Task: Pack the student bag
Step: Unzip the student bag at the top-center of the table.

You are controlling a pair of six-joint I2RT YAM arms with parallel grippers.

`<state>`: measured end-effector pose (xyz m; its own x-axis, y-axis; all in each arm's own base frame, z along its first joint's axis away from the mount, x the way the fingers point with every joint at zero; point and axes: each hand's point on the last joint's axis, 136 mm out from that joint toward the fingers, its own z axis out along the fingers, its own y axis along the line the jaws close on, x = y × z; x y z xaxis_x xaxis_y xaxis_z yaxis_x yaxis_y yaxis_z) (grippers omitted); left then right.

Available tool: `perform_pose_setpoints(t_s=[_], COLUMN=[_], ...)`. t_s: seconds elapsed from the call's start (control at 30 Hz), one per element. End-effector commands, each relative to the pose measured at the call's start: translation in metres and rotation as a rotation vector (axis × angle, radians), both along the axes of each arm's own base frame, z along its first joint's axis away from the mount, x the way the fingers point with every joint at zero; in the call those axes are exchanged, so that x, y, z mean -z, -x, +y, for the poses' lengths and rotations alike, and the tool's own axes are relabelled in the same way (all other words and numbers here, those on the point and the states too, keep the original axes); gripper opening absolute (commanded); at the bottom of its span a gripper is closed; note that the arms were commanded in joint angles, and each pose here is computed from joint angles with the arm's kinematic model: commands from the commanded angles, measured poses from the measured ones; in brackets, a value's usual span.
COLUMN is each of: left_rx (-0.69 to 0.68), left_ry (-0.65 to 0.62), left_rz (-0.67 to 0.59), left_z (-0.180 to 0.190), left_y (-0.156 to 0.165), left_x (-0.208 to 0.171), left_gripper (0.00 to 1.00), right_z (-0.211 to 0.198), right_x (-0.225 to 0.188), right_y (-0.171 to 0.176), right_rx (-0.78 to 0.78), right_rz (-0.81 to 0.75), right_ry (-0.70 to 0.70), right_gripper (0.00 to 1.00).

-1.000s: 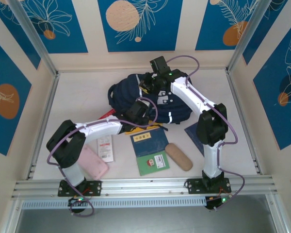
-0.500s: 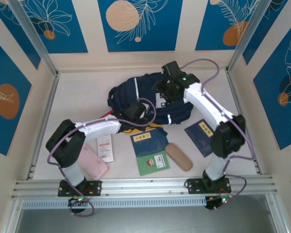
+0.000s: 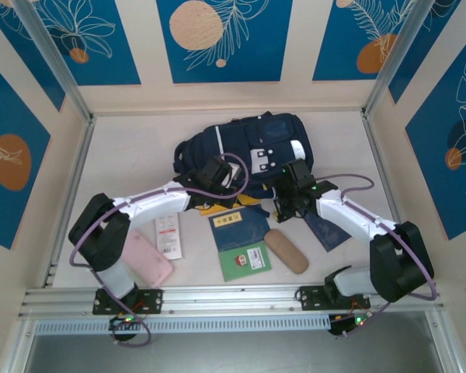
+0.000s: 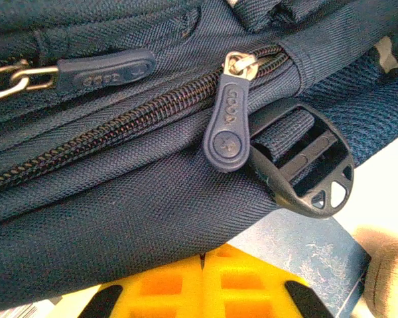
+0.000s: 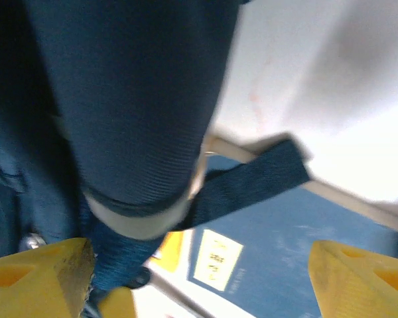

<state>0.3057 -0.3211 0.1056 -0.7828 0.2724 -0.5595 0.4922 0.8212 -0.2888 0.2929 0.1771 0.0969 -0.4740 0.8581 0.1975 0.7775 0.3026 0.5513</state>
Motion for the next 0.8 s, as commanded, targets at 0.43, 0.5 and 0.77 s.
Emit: perform_pose_setpoints(t_s=[0.43, 0.5, 0.77], left_rx=[0.072, 0.074, 0.075], left_ry=[0.107, 0.086, 0.050], left_rz=[0.006, 0.015, 0.075], left_z=[-0.013, -0.010, -0.006], left_y=[0.011, 0.013, 0.019], left_x=[-0.039, -0.034, -0.009], left_gripper=[0.00, 0.00, 0.10], right_z=[-0.005, -0.010, -0.011], right_x=[0.013, 0.013, 0.018], right_y=[-0.032, -0.030, -0.028], right_rx=[0.082, 0.080, 0.037], right_rz=[-0.031, -0.034, -0.029], right_ry=[0.045, 0.061, 0.036], right_gripper=[0.05, 0.00, 0.00])
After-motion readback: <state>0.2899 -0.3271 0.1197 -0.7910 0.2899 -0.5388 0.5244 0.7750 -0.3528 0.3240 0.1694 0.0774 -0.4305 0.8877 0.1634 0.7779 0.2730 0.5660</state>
